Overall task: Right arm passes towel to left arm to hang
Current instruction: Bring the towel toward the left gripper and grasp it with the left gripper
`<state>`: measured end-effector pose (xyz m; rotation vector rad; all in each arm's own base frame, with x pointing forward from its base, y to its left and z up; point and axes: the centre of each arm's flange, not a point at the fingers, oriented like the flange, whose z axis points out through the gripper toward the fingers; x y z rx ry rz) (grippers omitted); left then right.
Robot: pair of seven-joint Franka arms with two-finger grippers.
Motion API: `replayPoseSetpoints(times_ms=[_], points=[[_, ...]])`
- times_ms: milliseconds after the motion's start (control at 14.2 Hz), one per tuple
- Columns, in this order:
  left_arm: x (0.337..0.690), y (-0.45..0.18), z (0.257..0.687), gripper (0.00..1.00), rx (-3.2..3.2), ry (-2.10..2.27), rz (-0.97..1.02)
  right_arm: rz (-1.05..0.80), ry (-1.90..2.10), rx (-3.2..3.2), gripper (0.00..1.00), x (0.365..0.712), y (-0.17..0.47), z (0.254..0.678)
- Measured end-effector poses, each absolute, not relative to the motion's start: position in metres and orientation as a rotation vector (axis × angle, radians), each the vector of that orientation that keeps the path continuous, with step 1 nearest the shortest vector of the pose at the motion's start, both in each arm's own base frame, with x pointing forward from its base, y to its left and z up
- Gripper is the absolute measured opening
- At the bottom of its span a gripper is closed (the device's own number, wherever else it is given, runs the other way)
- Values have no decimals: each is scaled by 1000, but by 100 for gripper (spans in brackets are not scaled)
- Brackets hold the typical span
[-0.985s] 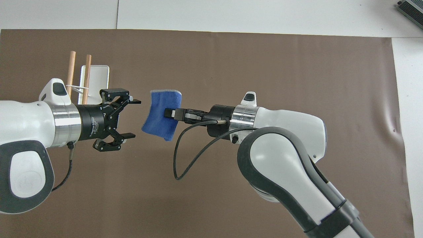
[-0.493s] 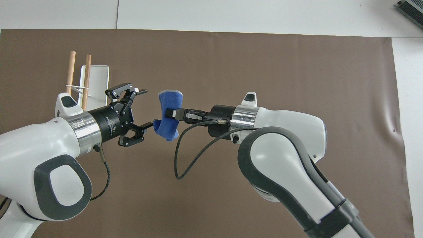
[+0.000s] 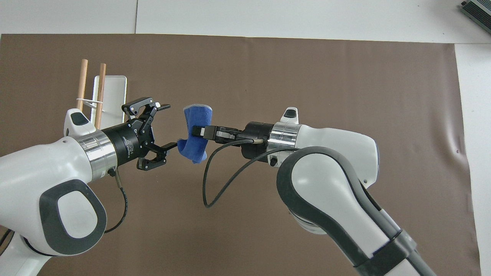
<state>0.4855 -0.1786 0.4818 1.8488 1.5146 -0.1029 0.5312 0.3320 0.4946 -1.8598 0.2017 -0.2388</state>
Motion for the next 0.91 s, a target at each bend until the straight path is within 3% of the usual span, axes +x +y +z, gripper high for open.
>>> replayPoseSetpoints(times_ms=[915], points=[[488, -178, 512, 100, 1602, 1538, -206, -235, 205, -1832, 4, 529, 337, 498]])
